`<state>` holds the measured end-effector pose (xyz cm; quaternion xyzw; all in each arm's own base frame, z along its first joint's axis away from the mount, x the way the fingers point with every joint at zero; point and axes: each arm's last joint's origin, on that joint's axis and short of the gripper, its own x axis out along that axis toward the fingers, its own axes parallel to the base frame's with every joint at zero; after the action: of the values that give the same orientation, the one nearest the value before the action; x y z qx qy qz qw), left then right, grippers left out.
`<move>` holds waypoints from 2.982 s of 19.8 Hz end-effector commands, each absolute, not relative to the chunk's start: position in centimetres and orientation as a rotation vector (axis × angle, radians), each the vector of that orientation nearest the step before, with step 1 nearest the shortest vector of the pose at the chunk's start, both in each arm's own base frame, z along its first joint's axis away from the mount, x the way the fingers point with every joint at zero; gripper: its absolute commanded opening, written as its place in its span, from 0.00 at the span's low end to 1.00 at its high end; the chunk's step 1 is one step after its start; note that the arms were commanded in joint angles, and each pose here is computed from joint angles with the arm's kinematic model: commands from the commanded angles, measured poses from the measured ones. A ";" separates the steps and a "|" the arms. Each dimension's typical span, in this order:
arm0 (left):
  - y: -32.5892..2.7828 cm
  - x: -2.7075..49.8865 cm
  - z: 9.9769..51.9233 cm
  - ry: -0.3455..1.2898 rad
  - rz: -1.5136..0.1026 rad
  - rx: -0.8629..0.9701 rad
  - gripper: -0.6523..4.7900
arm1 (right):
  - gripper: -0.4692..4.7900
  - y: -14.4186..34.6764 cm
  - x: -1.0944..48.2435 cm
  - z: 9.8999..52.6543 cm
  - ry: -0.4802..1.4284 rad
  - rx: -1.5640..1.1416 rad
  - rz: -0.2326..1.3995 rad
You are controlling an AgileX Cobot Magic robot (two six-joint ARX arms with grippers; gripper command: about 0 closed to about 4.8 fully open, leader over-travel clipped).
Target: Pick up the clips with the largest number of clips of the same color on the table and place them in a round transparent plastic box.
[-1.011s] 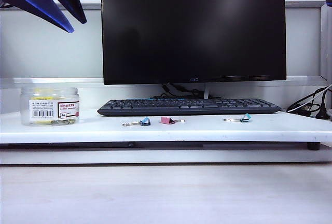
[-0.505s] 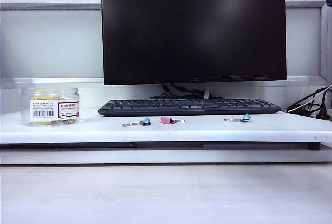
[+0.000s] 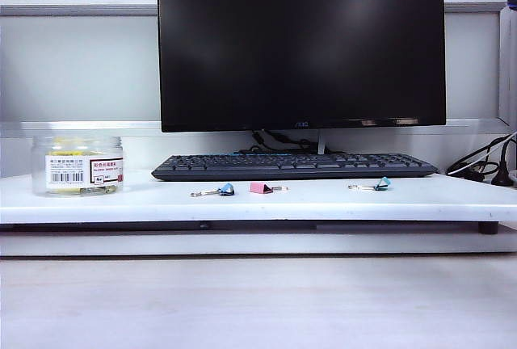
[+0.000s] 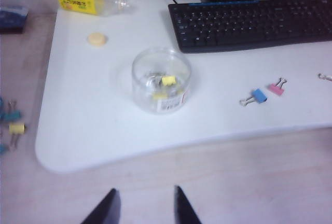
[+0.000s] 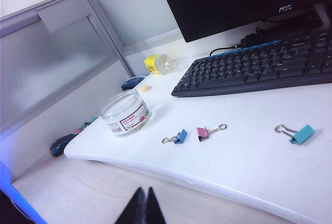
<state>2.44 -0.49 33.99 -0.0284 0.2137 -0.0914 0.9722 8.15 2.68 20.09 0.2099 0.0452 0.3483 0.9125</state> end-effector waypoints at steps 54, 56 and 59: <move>-2.7 7.8 22.7 0.339 -0.150 0.124 0.38 | 0.08 2.7 8.1 20.4 0.081 0.423 0.742; -2.7 7.8 22.6 0.344 -0.149 0.125 0.38 | 0.08 2.7 8.1 20.4 0.081 0.423 0.742; -2.5 7.6 22.3 0.338 -0.144 0.122 0.38 | 0.08 2.7 8.1 20.4 0.081 0.423 0.742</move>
<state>7.73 -2.64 22.44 0.0605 0.1712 -0.0741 0.9806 8.12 2.72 20.09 0.2087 0.0472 0.3570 0.9093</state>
